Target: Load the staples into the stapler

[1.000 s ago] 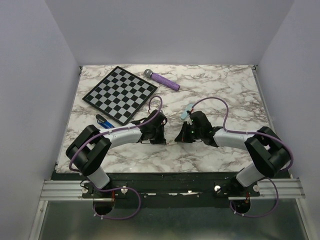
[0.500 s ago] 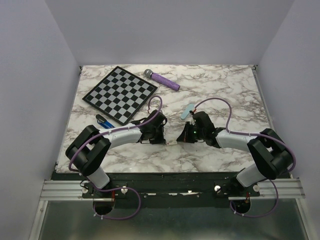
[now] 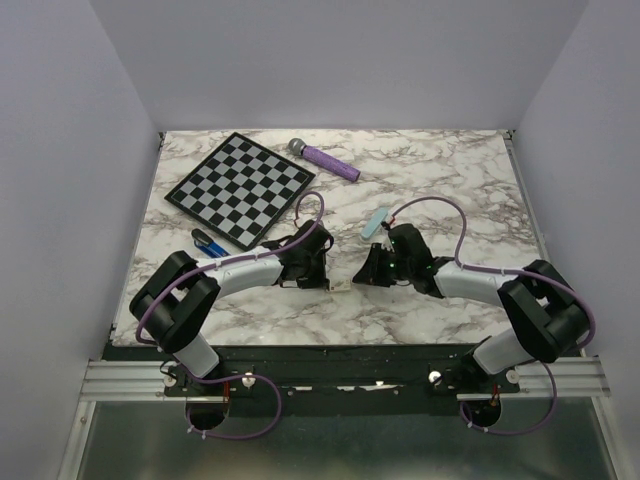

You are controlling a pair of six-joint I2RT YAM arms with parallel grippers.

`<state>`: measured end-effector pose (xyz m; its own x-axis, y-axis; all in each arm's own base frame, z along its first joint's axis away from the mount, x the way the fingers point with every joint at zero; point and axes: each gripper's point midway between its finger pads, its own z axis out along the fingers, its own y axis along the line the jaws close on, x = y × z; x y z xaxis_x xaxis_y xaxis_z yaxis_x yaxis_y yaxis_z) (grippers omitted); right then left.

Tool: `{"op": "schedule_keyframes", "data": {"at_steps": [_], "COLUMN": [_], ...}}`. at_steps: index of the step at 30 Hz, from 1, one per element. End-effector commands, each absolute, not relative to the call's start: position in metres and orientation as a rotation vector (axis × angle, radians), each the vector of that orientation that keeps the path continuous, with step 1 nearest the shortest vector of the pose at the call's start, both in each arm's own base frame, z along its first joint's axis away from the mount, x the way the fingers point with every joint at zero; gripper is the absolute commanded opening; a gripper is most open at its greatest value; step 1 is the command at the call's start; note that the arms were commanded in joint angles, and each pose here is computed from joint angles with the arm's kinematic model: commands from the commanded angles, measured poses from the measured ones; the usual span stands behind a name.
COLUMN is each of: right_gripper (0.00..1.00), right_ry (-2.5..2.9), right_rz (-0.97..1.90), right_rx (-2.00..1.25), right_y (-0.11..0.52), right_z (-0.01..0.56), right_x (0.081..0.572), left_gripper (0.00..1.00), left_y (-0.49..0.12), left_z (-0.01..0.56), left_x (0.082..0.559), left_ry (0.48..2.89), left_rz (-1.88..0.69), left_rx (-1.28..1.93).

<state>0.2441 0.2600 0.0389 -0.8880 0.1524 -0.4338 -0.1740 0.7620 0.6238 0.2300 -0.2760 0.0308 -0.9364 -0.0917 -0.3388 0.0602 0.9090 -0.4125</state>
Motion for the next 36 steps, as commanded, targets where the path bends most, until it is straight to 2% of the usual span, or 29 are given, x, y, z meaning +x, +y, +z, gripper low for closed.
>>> {"op": "schedule_keyframes", "data": {"at_steps": [1, 5, 6, 21, 33, 36], "right_gripper": [0.31, 0.32, 0.36, 0.36, 0.32, 0.27], "right_ry": [2.415, 2.408, 2.414, 2.538, 2.527, 2.533], "right_rz": [0.984, 1.008, 1.026, 1.164, 1.244, 1.255], "right_rx": [-0.016, -0.011, -0.017, 0.047, 0.045, 0.048], "right_y": [0.26, 0.261, 0.263, 0.276, 0.284, 0.285], "right_z": [0.059, 0.065, 0.065, 0.036, 0.034, 0.031], "right_x": [0.247, 0.245, 0.243, 0.227, 0.23, 0.23], "left_gripper": [0.0, 0.0, 0.0, 0.0, 0.0, 0.0], "left_y": [-0.283, -0.285, -0.285, -0.288, -0.29, -0.29], "left_z": [0.051, 0.052, 0.051, 0.049, 0.049, 0.048], "left_x": [0.238, 0.238, 0.238, 0.236, 0.235, 0.235], "left_ry": [2.664, 2.661, 2.663, 2.669, 2.673, 2.675], "left_rz": [-0.651, -0.661, -0.659, -0.667, -0.671, -0.67], "left_rx": [-0.035, -0.039, -0.04, -0.042, -0.037, -0.035]}}
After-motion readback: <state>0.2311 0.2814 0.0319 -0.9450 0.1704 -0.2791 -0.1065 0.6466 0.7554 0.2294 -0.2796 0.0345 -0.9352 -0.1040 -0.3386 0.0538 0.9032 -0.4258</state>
